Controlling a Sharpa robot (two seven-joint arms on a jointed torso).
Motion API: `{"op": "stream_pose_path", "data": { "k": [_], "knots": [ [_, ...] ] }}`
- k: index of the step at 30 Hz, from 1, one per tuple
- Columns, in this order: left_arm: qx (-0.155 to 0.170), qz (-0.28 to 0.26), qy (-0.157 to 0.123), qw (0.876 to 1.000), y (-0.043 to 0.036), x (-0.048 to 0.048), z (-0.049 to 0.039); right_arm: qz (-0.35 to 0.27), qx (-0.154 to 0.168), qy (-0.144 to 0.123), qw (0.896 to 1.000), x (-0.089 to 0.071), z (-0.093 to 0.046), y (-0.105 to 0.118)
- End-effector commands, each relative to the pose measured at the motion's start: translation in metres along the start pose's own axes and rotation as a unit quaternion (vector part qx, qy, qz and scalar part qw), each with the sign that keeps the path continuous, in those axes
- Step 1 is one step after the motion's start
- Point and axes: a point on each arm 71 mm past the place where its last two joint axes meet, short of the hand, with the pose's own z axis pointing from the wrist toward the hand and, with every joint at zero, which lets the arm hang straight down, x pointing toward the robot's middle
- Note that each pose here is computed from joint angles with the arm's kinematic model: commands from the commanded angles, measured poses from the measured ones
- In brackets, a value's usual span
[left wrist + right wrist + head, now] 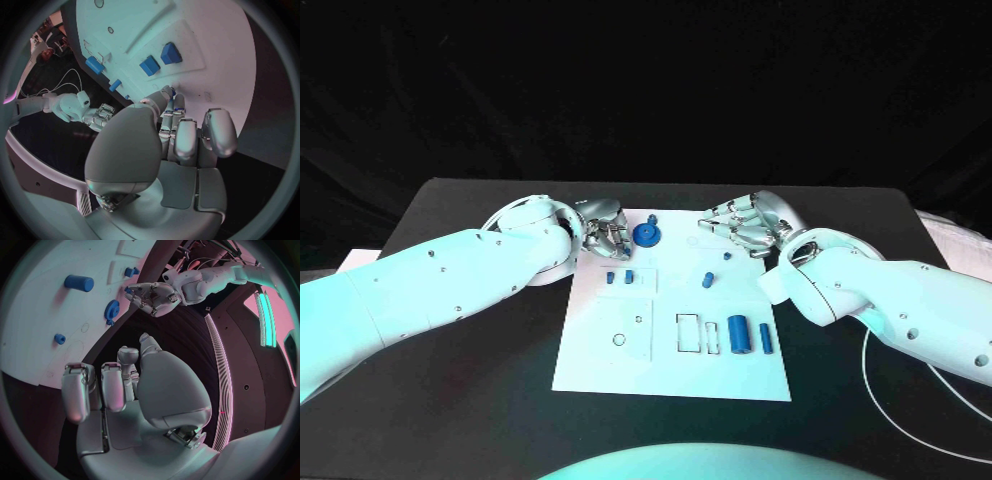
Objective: Assemble the parts on the task board
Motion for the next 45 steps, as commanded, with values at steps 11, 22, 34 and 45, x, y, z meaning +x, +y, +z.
{"op": "stream_pose_path", "data": {
  "k": [11,22,34,45],
  "knots": [
    [-0.014,0.013,0.034,0.999,0.0014,0.0067,-0.0002,-0.002,-0.004,0.007,1.0,0.0012,-0.0002,0.0003],
    [-0.016,0.015,0.03,0.999,0.0019,0.0062,-0.0007,-0.002,-0.004,0.007,1.0,0.0013,0.0,0.0001],
    [-0.021,0.015,0.028,0.999,0.0039,0.0056,-0.0015,-0.001,-0.003,0.008,1.0,0.0016,0.0001,-0.0006],
    [-0.024,0.015,0.027,0.999,0.0058,0.0051,-0.0024,-0.001,-0.003,0.008,1.0,0.0018,0.0,-0.0012]
  ]
}}
